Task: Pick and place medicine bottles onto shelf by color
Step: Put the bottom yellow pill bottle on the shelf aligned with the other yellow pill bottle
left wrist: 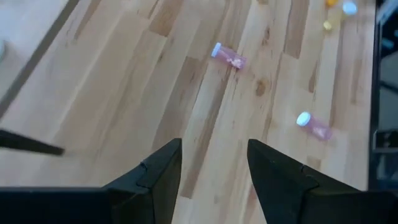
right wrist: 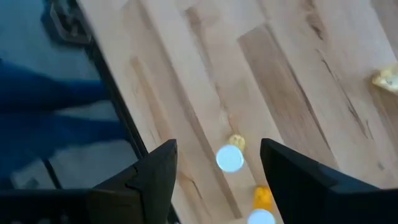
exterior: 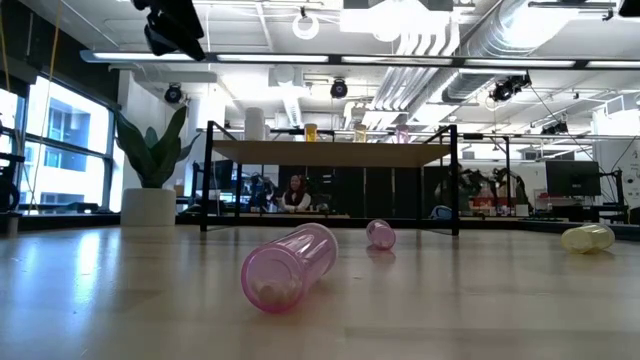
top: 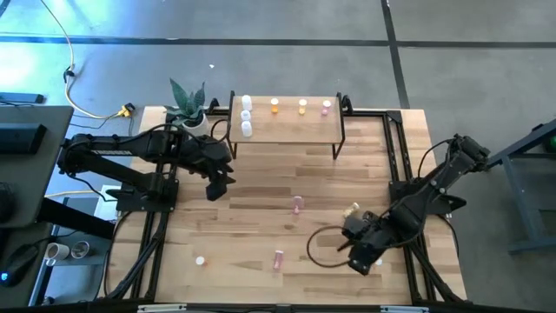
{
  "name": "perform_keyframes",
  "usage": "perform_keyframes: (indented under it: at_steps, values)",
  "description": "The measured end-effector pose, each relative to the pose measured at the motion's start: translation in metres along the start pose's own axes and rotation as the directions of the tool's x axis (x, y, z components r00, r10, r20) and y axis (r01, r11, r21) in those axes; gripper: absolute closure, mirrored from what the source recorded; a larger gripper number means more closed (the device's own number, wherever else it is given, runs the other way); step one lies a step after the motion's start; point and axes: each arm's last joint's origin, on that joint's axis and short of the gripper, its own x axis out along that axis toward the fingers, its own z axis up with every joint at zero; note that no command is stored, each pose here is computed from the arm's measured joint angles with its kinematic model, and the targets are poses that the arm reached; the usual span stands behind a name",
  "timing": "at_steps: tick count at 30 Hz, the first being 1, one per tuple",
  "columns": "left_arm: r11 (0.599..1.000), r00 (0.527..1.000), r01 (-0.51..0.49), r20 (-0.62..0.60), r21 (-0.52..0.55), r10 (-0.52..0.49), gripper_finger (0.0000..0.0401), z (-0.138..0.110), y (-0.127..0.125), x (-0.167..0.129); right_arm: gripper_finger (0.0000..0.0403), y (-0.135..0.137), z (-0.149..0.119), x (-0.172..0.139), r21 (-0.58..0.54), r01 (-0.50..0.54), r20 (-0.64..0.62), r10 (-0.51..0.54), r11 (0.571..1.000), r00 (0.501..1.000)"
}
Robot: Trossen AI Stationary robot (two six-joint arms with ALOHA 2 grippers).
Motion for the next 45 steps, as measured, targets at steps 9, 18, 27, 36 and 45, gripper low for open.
perform_keyframes:
  at_steps: [9,18,27,36,45]
  values:
    - [1.000,1.000,0.004,-0.001,-0.014,-0.004,0.0197,0.000,-0.001,0.000,0.0181,0.012,-0.023,0.008,-0.364,0.034,0.009,-0.033,0.931,0.999]
    - [0.999,1.000,0.004,-0.001,-0.032,-0.004,0.0200,0.000,-0.001,0.000,0.0181,0.019,-0.029,0.039,-0.470,0.092,-0.021,-0.115,0.878,0.993]
    - [0.999,1.000,0.004,-0.001,-0.047,-0.004,0.0201,0.000,-0.001,0.000,0.0181,0.022,-0.033,0.071,-0.478,0.130,-0.094,-0.198,0.869,0.976]
    - [0.999,1.000,0.004,-0.002,-0.046,-0.004,0.0201,-0.001,-0.001,0.000,0.0181,0.022,-0.035,0.087,-0.475,0.155,-0.125,-0.241,0.866,0.963]
    - [0.999,1.000,0.004,-0.003,-0.044,-0.004,0.0201,-0.001,-0.001,0.000,0.0198,0.022,-0.034,0.089,-0.457,0.167,-0.122,-0.248,0.874,0.961]
